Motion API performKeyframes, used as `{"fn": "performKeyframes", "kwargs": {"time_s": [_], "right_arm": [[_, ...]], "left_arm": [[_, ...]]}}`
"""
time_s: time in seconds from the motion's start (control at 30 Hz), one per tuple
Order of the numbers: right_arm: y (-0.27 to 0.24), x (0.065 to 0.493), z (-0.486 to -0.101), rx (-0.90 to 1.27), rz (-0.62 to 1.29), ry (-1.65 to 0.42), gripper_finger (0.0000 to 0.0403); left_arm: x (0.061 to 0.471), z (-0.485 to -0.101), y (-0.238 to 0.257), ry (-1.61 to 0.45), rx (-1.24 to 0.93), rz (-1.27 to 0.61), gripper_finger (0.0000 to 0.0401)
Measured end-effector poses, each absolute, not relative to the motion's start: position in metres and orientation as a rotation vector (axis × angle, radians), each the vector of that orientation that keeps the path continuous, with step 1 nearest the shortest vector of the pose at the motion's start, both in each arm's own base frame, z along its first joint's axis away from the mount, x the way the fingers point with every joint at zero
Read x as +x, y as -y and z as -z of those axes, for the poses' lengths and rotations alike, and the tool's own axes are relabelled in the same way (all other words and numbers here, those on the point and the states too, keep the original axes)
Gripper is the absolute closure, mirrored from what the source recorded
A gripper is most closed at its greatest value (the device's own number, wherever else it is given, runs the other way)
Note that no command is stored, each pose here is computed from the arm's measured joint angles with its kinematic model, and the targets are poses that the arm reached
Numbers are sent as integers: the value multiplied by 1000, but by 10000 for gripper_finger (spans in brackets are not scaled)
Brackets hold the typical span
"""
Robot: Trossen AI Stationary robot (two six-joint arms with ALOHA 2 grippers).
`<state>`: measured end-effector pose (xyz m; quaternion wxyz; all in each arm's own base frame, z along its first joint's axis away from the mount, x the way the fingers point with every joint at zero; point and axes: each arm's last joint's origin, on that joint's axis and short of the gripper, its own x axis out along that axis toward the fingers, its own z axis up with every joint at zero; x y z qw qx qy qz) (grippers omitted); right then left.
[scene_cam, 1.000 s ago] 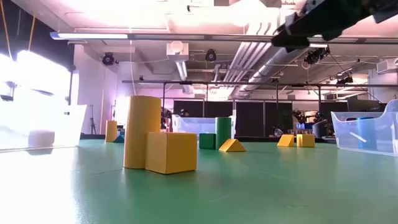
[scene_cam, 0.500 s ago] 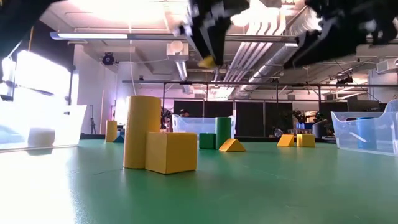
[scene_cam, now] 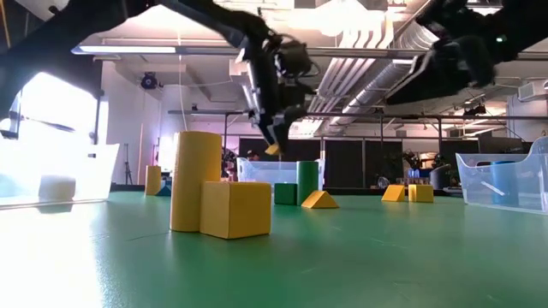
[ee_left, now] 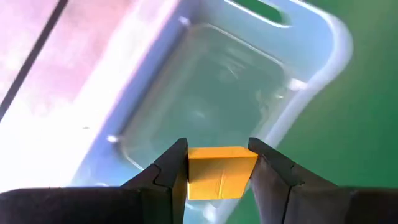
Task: Sort blocks by size
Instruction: Put the yellow triangle block into the top transparent bin, then put the blue square block into the left transparent bin
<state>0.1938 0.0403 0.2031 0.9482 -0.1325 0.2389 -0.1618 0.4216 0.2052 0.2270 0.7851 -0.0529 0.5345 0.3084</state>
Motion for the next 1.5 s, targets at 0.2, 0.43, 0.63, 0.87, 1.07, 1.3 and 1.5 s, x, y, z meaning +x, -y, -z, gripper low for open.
{"fn": "performKeyframes", "kwargs": {"time_s": [0.2,0.43,0.63,0.87,1.07,1.3,1.5], "right_arm": [[-21,200,-211,-304,454,-429,224],[3,203,-214,-188,589,-396,224],[8,202,-214,-129,621,-382,224],[5,204,-213,-37,549,-366,224],[2,205,-212,22,441,-370,224],[2,205,-212,28,429,-372,224],[1,207,-208,89,428,-377,224]], "left_arm": [[405,-208,-241,-1134,-174,-626,283],[394,-175,-250,-1125,-239,-612,270],[393,-169,-251,-1103,-250,-583,219],[393,-212,-236,-990,-248,-578,203],[397,-264,-194,-899,-101,-628,202],[394,-292,-133,-805,36,-625,201],[368,-276,-90,-710,-19,-610,201]]}}
